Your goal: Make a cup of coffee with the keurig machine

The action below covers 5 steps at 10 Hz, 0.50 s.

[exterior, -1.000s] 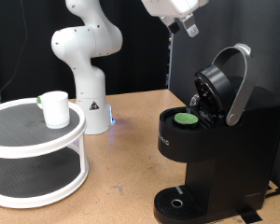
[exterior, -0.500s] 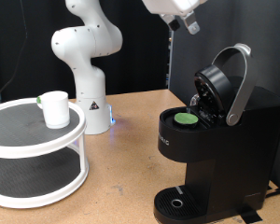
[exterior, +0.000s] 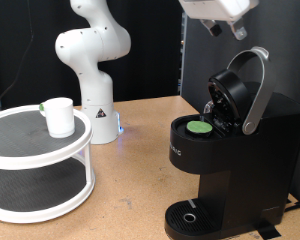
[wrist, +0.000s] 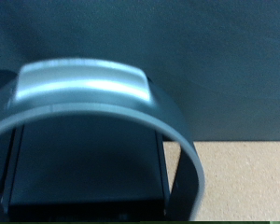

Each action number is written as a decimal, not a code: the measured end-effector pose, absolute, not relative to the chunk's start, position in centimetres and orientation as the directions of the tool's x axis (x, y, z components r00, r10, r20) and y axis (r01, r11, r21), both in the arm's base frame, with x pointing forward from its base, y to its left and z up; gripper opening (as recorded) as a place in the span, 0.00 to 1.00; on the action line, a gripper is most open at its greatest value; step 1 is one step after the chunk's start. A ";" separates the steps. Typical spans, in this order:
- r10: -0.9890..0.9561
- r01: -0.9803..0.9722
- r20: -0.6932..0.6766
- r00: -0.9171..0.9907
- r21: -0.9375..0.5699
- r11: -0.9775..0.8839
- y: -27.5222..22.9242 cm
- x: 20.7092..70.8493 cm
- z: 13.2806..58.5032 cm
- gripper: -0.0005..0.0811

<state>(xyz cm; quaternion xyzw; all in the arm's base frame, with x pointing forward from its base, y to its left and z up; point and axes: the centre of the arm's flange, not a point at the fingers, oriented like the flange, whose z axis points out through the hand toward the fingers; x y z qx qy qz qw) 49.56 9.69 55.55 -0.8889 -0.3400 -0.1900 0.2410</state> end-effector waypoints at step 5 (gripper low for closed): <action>0.504 0.690 0.507 0.699 -0.292 -0.663 14.3 48.9 56.0 0.99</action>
